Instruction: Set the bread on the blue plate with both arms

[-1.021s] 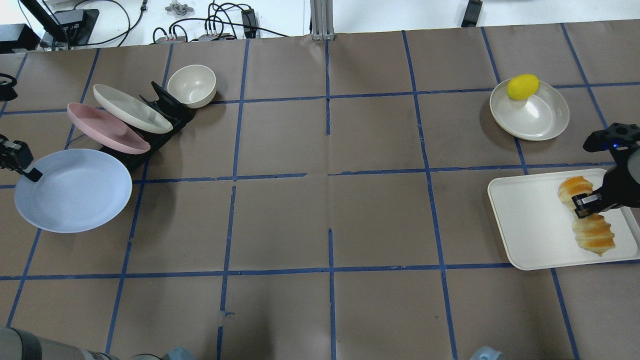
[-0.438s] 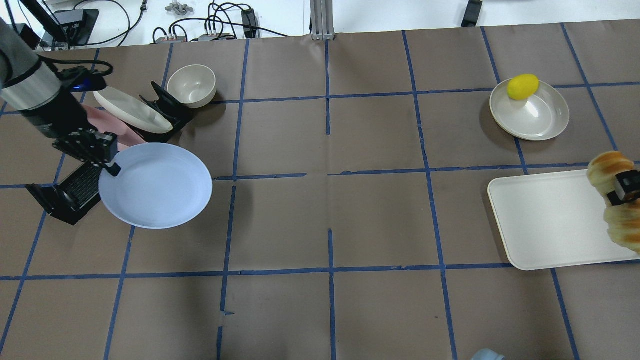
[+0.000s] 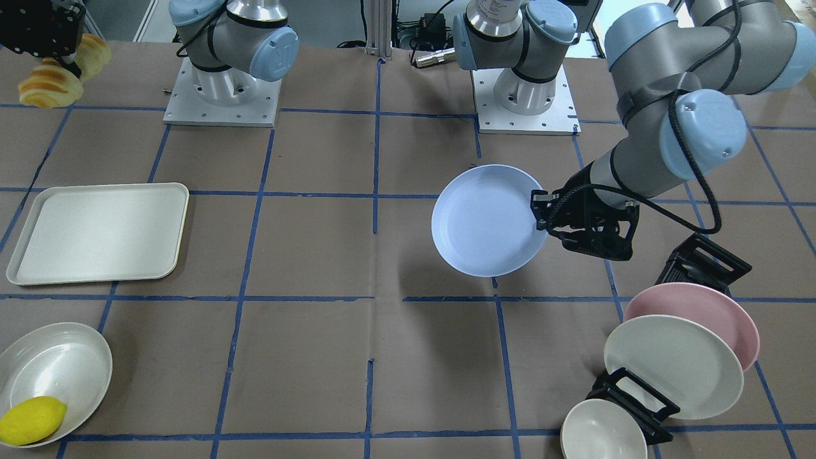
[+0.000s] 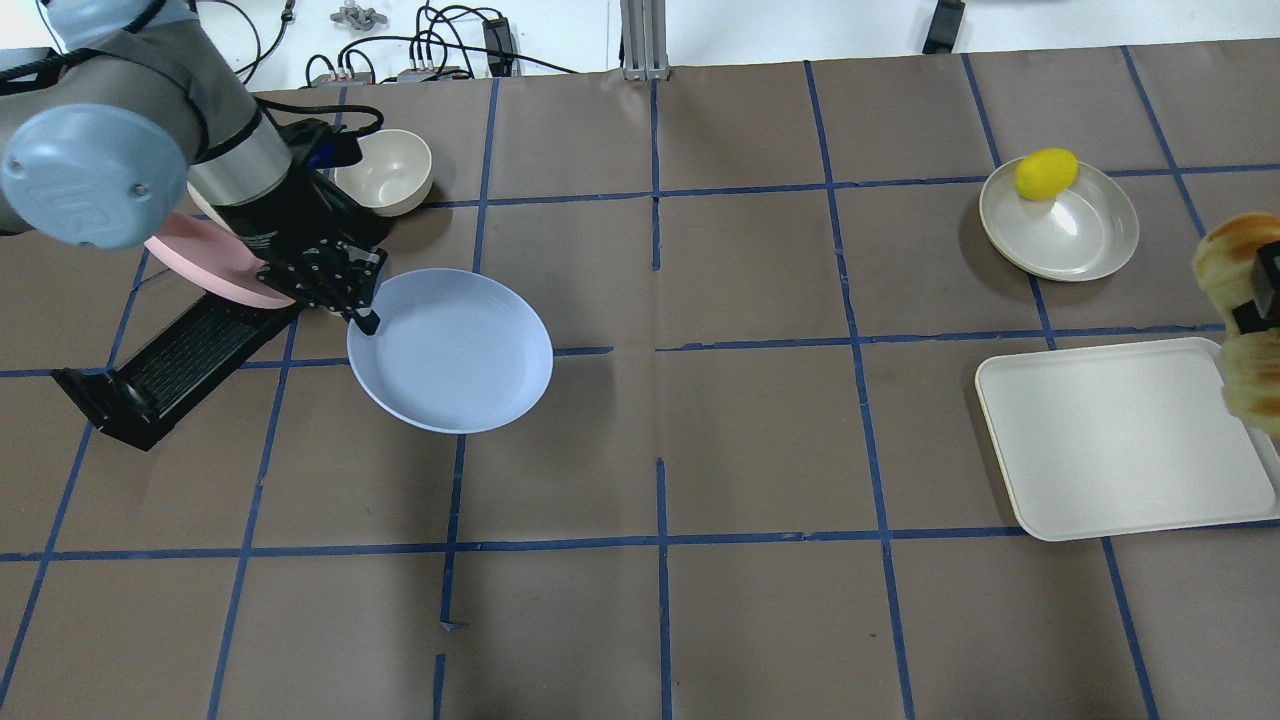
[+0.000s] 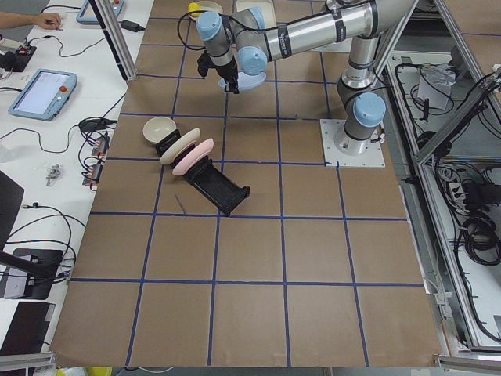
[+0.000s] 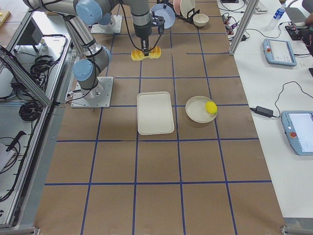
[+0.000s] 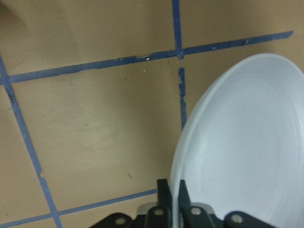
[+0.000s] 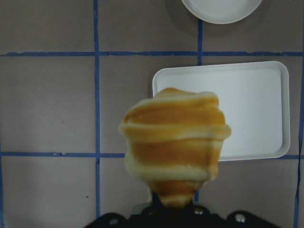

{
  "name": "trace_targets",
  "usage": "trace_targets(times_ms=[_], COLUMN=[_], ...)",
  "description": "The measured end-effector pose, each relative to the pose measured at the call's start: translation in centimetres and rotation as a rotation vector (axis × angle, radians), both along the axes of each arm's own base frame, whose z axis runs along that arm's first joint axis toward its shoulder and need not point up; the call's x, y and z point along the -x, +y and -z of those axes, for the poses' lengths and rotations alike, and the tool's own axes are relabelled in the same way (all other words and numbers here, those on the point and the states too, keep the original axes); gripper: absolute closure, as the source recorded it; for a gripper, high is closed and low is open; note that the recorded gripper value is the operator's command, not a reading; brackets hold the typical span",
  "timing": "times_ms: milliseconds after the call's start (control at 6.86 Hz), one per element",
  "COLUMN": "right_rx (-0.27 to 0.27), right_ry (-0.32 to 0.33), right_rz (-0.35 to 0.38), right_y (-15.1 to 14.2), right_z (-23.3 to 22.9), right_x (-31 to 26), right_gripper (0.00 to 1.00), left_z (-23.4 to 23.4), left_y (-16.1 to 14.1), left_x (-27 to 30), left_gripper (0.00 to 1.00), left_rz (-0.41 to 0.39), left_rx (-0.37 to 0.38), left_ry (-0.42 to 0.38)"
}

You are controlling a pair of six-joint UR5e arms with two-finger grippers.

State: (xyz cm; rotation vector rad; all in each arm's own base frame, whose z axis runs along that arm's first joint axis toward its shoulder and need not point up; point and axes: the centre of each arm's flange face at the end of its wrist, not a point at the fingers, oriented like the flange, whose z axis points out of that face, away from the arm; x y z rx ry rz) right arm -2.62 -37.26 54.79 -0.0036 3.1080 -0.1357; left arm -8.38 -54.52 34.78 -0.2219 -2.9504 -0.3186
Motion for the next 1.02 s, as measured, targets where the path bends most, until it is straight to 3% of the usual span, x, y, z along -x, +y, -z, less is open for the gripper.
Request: trace_targets(times_ms=[292, 729, 1021], right_rx=[-0.009, -0.073, -0.09], right_ry=[-0.017, -0.076, -0.13], right_rz=[0.006, -0.154, -0.189], right_y=[-1.9, -5.7, -9.2], right_z=[-1.7, 0.8, 4.6], right_x=[-6.2, -15.0, -17.0], right_gripper=[0.9, 0.89, 0.89], left_z=[2.8, 6.6, 7.7], left_y=[-1.6, -3.1, -3.1], left_x=[2.9, 8.4, 9.9], left_gripper=[0.86, 0.86, 0.86], left_rz=[0.006, 0.007, 0.005], left_rx=[0.003, 0.051, 0.048], left_ry=[0.006, 0.023, 0.03])
